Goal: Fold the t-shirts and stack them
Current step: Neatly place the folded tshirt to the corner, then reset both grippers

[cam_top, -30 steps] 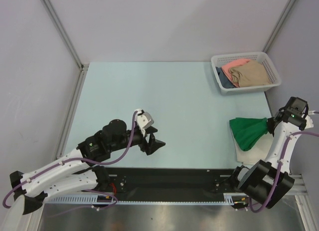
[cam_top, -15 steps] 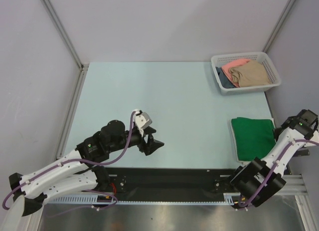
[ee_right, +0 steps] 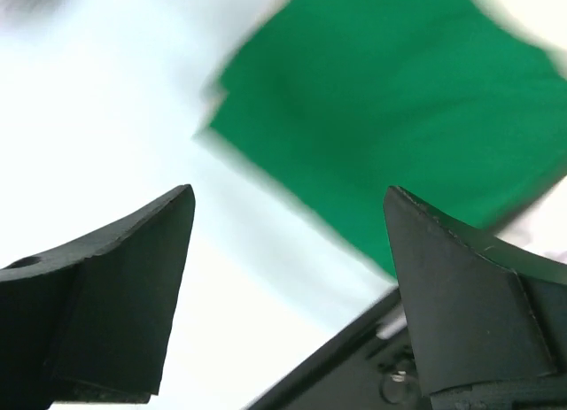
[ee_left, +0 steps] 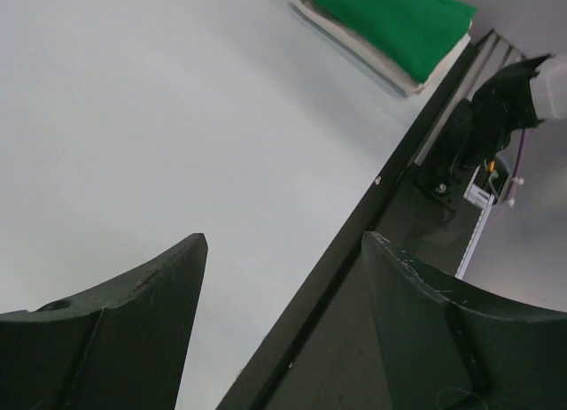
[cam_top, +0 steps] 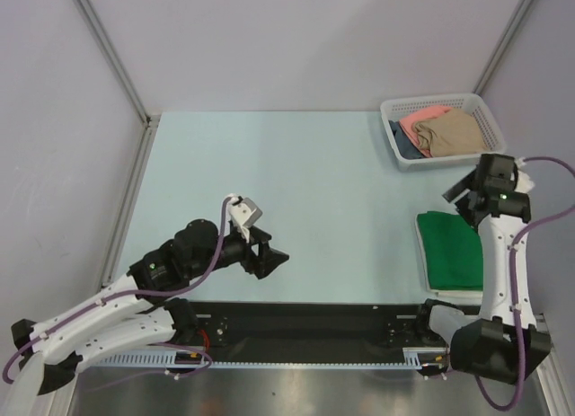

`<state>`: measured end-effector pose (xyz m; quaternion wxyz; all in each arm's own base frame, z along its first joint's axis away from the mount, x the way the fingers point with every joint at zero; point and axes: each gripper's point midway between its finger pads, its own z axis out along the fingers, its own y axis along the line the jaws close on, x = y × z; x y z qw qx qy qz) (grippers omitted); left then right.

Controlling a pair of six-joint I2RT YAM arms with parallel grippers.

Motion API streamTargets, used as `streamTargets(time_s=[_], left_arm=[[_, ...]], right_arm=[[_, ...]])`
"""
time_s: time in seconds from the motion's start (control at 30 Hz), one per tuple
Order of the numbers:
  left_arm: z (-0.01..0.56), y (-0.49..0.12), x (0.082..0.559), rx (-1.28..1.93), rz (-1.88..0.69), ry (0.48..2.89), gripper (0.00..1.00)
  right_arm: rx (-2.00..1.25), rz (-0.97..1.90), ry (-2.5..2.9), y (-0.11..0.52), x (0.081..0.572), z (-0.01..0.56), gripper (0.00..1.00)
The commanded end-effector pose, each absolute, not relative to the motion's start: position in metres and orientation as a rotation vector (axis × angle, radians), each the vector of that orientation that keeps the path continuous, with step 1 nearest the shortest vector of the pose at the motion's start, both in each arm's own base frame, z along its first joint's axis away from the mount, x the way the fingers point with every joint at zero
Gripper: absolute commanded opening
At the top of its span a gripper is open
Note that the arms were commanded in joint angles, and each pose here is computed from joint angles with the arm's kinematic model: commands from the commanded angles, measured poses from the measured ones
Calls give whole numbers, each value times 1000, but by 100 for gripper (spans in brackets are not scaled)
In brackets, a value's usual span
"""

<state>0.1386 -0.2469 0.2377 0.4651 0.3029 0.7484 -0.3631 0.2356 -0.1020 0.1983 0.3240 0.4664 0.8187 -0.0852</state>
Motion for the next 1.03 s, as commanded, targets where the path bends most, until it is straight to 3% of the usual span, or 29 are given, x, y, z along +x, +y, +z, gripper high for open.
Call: streamTargets(time_s=[0.0, 0.07, 0.1, 0.23, 0.33, 0.4, 0.47, 0.5, 0.67, 0.83, 1.0], left_arm=[[242, -229, 145, 534, -895, 1883, 77], [236, -223, 143, 423, -928, 1921, 79], [232, -215, 142, 316, -958, 1925, 81], [217, -191, 143, -1, -1041, 1915, 91], [195, -175, 143, -228, -1087, 1921, 94], [196, -162, 140, -333, -1161, 1854, 100], [188, -151, 138, -469, -1238, 1796, 100], [173, -149, 139, -503, -1207, 1836, 100], [181, -169, 133, -404, -1320, 1808, 100], [172, -205, 127, -375, -1550, 1765, 100], [164, -227, 118, -446, -1847, 1686, 99]], right_arm=[[1001, 117, 2184, -26, 275, 209, 91], [909, 299, 2236, 20, 275, 193, 91], [702, 517, 2244, 75, 282, 203, 96], [426, 733, 2312, 165, 244, 180, 100], [354, 925, 2229, 199, 207, 171, 100], [444, 1044, 2139, 199, 189, 159, 100], [471, 1102, 2159, 200, 166, 126, 100], [536, 1206, 2090, 197, 159, 135, 100], [617, 1305, 2101, 188, 135, 102, 100], [509, 1302, 2178, 199, 128, 85, 100], [336, 1686, 2027, 230, 108, 114, 100]])
